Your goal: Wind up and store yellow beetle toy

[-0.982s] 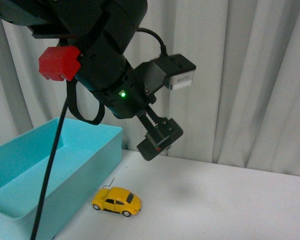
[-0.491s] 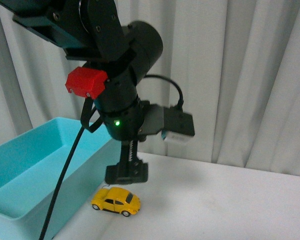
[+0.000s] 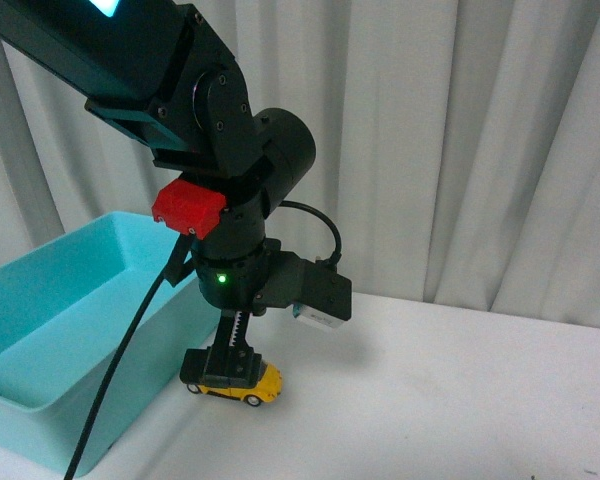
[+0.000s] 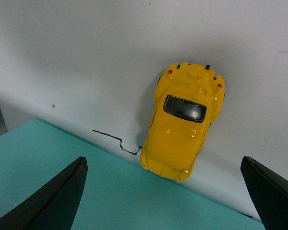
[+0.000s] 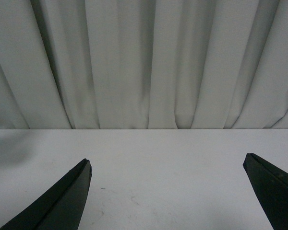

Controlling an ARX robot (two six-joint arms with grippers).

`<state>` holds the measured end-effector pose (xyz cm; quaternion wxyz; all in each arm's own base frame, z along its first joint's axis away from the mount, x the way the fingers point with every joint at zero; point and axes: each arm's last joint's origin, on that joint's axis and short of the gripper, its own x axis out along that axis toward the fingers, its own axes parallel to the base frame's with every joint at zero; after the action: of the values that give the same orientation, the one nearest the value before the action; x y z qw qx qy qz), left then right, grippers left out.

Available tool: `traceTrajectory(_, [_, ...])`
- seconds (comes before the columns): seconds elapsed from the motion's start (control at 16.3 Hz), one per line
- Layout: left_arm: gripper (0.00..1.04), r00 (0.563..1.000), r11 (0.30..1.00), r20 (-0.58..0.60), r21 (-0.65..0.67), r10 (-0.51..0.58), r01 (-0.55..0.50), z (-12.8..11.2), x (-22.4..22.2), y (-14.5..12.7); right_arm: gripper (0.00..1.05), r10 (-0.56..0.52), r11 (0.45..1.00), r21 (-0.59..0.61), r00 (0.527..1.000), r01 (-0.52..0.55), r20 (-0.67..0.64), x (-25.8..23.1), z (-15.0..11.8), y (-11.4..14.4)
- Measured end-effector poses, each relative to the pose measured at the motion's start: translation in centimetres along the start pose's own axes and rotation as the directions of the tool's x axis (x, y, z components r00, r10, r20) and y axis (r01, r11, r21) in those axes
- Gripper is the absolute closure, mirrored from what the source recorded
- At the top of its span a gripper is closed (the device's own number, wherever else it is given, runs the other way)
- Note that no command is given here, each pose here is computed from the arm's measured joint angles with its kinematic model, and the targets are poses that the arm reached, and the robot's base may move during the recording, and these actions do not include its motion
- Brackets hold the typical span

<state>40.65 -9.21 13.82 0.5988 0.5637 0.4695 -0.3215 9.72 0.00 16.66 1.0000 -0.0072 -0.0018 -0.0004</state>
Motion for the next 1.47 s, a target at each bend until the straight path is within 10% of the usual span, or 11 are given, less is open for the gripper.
traceTrajectory(0.68, [0.07,0.999,0.999,0.019,-0.024,-0.031,0.031,-0.9,3.6,-1.1,0.07,0.000,1.000,0.000,1.000,0.000,0.000,0.0,0.0,0.0])
traceTrajectory(1.04, [0.59,0.999,0.999,0.019,-0.018,-0.035,0.035,-0.9,4.9,-1.5,0.07,0.000,1.000,0.000,1.000,0.000,0.000,0.0,0.0,0.0])
traceTrajectory(1.47, [0.64,0.968,0.990,0.218,0.099,-0.121,0.101,0.6,1.9,-2.2,0.07,0.000,1.000,0.000,1.000,0.000,0.000,0.0,0.0,0.0])
